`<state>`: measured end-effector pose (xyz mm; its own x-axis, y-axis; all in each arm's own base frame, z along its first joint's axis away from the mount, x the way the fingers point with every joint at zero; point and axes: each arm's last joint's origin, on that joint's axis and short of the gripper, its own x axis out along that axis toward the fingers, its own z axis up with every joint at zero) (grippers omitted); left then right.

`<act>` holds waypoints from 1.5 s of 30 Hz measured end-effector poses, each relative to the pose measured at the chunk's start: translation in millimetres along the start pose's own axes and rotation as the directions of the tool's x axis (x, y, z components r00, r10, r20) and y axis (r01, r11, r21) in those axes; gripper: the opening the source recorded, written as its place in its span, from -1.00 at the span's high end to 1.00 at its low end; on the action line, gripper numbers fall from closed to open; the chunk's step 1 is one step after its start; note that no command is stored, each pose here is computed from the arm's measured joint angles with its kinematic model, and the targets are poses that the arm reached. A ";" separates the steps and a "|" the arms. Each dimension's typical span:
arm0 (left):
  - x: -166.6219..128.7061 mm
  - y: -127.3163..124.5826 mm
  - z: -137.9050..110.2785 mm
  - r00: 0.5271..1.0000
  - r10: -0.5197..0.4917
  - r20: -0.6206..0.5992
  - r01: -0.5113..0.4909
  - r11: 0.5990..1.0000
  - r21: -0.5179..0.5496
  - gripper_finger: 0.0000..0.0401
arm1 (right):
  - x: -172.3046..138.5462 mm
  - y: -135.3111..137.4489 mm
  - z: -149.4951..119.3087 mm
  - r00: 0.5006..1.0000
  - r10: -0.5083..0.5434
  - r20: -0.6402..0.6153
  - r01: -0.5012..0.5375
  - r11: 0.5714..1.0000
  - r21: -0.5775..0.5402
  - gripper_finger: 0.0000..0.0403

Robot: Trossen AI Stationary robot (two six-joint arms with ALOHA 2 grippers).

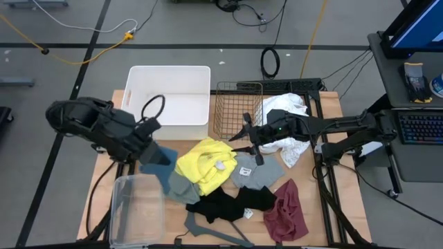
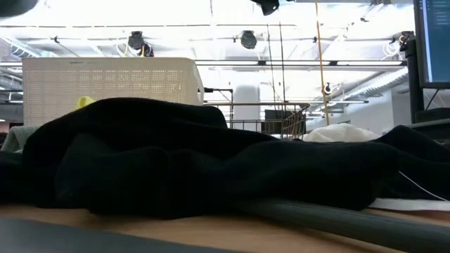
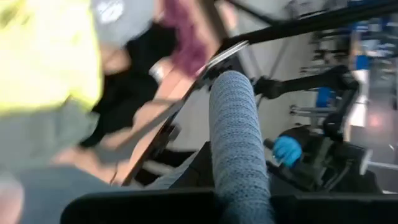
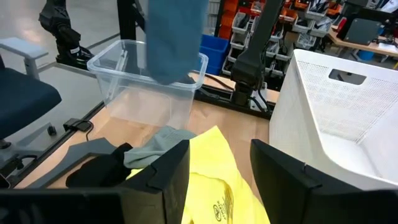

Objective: Pick & Place Cloths
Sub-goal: Put the blue sock into the transparent bin

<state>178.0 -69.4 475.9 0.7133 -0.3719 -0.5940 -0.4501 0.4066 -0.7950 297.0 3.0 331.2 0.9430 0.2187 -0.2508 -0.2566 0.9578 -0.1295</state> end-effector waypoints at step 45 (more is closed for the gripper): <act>135.6 57.4 -97.1 0.728 0.578 -0.367 -0.621 0.784 0.002 1.00 | 2.5 2.1 -11.5 1.000 0.008 -0.016 -0.007 0.998 0.060 0.23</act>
<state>196.7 -177.5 337.8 0.0618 -0.3424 -0.9375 -0.7947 0.5514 -0.2538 296.4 3.4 319.3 0.9375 0.2229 -0.2671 -0.2497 0.9658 -0.0704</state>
